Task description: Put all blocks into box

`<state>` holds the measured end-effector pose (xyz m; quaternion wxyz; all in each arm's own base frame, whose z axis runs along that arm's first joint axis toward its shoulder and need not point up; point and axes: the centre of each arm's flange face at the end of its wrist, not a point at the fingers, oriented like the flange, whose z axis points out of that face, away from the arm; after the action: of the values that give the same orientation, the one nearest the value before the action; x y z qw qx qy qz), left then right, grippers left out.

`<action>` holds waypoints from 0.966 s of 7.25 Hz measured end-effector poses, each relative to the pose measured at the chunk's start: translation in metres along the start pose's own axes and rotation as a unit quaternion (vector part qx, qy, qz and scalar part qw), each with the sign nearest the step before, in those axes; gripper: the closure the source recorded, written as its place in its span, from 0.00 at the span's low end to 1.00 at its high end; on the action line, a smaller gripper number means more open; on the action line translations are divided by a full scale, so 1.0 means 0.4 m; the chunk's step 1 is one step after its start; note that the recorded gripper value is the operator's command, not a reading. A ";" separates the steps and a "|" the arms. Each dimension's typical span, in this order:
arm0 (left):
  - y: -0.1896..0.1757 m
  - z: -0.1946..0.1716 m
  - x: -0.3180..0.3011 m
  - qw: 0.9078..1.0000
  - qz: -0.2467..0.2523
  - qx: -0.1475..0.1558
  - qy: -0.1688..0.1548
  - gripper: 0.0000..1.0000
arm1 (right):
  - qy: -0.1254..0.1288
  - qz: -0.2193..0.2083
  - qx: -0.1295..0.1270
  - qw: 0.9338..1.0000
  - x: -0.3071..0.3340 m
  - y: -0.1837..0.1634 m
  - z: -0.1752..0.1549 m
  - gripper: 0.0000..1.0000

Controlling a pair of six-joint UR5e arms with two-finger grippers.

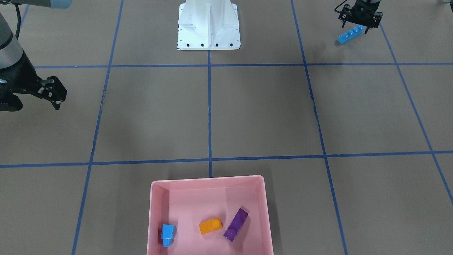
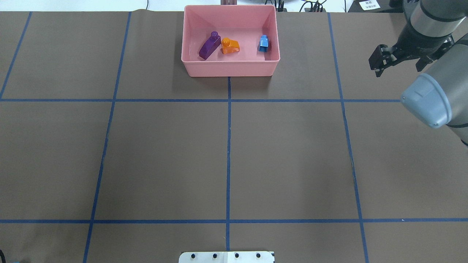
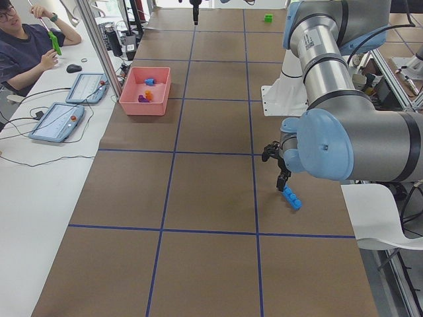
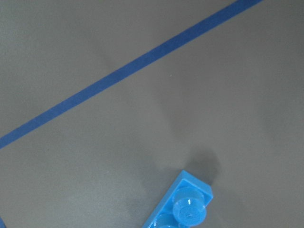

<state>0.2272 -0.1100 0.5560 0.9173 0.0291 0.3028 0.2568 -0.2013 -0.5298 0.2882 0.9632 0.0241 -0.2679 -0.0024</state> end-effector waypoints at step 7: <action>0.077 0.095 0.051 1.000 0.019 -0.014 -0.008 0.00 | 0.021 -0.043 -0.026 0.998 0.136 0.035 0.076 0.00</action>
<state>0.2489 -0.0694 0.5822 0.9149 0.0238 0.2913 0.2784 -0.1707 -0.5183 0.3429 0.9679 0.0107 -0.2459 -0.0507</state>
